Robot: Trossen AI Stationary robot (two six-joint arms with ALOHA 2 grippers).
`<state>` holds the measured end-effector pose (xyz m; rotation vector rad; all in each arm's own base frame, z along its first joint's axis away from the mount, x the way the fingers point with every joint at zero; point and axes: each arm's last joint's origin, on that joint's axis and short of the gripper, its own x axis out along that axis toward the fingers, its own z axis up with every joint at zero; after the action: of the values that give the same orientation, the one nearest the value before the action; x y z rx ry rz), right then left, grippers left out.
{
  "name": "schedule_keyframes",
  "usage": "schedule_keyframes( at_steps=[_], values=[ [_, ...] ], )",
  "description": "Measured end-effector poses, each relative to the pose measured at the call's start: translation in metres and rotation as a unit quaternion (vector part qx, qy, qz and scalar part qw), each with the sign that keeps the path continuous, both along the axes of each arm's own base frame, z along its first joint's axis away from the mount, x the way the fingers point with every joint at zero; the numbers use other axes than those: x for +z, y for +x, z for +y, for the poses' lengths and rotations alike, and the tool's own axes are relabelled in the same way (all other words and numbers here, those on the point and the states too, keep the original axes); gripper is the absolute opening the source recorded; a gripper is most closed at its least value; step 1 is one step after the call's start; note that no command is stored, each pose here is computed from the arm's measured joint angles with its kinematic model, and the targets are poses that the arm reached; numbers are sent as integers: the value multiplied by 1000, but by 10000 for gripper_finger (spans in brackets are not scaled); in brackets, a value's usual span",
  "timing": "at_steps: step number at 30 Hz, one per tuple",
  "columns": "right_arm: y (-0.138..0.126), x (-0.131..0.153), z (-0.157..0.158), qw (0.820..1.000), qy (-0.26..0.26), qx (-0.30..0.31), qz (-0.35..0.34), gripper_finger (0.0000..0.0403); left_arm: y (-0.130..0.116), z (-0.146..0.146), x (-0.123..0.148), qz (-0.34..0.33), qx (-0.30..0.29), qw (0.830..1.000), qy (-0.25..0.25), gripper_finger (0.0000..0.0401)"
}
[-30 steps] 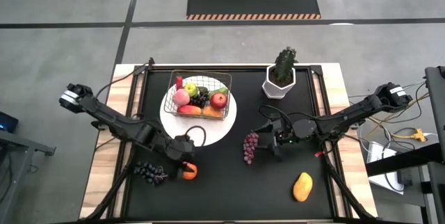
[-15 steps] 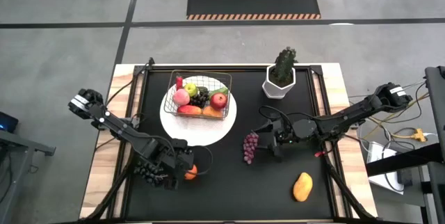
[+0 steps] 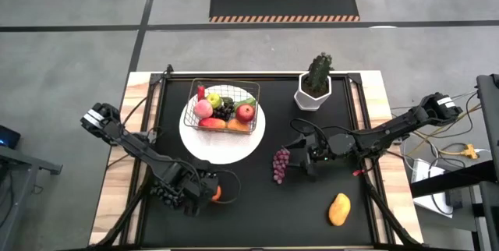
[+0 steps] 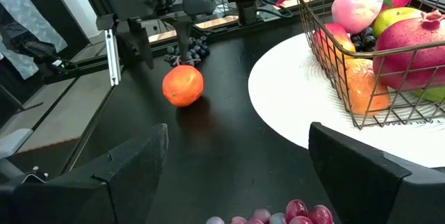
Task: Build produce basket
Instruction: Put the orange in the gold wire basket
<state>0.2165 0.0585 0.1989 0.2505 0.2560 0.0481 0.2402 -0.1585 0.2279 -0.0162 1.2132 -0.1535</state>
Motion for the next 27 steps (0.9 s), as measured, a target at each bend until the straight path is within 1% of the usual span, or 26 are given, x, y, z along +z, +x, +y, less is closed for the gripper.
schedule_keyframes(
  at_steps=[5,9,12,17,21,23,27],
  values=[
    [0,0,0,1000,0,0,0,329,-1,1,-5,0,3,1000,6,265],
    [0,0,0,1000,0,0,0,329,-1,4,-8,-10,30,999,28,265],
    [0,0,0,1000,0,0,0,329,-1,4,-7,-13,32,999,30,270],
    [0,0,0,1000,0,0,0,329,-1,4,-8,-11,29,999,29,305],
    [0,0,0,1000,0,0,0,329,-5,4,-15,14,3,1000,15,336],
    [0,0,0,1000,0,0,0,329,-6,4,-19,18,-10,1000,12,344],
    [0,0,0,1000,-1,-3,0,329,-6,4,-24,6,-19,1000,10,347]
  ],
)
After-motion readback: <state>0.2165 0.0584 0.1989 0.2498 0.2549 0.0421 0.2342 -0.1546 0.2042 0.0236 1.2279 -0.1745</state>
